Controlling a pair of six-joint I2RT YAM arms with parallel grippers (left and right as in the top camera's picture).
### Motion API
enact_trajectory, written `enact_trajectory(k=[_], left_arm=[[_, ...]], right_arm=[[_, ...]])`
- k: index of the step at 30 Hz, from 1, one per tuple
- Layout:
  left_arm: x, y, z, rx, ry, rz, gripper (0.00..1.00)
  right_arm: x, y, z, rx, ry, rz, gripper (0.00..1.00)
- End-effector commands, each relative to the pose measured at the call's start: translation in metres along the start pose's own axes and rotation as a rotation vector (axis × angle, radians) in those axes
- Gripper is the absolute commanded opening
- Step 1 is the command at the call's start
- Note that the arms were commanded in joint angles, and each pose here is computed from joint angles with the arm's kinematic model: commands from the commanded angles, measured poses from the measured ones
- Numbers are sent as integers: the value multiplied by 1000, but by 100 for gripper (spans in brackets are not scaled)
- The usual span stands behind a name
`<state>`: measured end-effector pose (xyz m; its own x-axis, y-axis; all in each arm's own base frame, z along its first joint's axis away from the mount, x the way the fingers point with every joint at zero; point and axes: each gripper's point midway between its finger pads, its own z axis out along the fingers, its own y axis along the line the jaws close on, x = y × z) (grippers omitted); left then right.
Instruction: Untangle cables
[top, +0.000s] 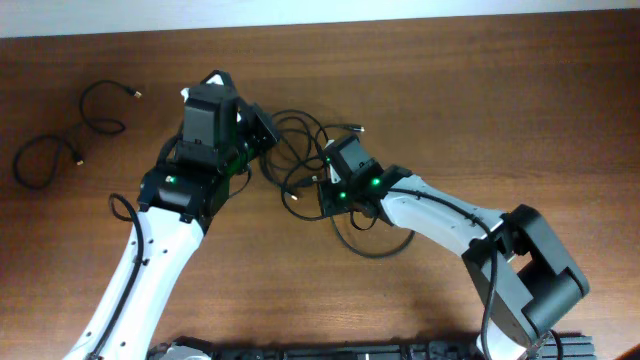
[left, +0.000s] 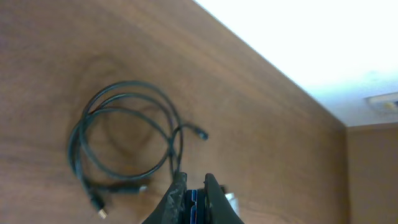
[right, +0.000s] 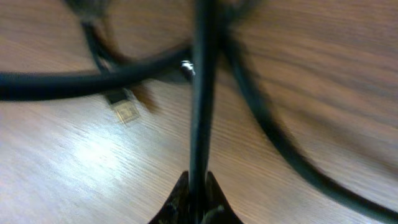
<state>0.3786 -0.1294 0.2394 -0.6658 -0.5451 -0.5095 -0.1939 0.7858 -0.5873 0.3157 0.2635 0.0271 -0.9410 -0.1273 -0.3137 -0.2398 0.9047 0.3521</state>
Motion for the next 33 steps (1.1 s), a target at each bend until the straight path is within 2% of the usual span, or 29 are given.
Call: enact_trajectory(k=[1, 3, 7, 10, 13, 18, 24, 29, 33], left_arm=[[-11, 14, -12, -58, -45, 2, 4], [-12, 26, -13, -96, -38, -15, 1], [-23, 50, -16, -155, -51, -41, 0], [-32, 66, -20, -191, -64, -72, 0], [-40, 80, -23, -221, -81, -94, 0], [-57, 102, -31, -263, -116, -89, 0], [-85, 142, -50, -332, -195, -180, 0], [-111, 177, -86, -383, -307, -268, 0], [-126, 187, -123, -404, -401, -241, 0]], right_arm=[[-35, -34, -45, 50, -84, 43, 4], [-45, -70, -72, 96, -107, 96, 4], [-48, -143, -118, 179, -142, 216, 4], [-33, -206, -146, 246, -142, 392, 4], [-17, -247, -163, 287, -140, 526, 4], [-1, -287, -183, 325, -166, 655, 4], [33, -337, -206, 462, -179, 894, 4], [62, -365, -223, 492, -190, 1074, 4], [80, -379, -231, 504, -192, 1156, 4]])
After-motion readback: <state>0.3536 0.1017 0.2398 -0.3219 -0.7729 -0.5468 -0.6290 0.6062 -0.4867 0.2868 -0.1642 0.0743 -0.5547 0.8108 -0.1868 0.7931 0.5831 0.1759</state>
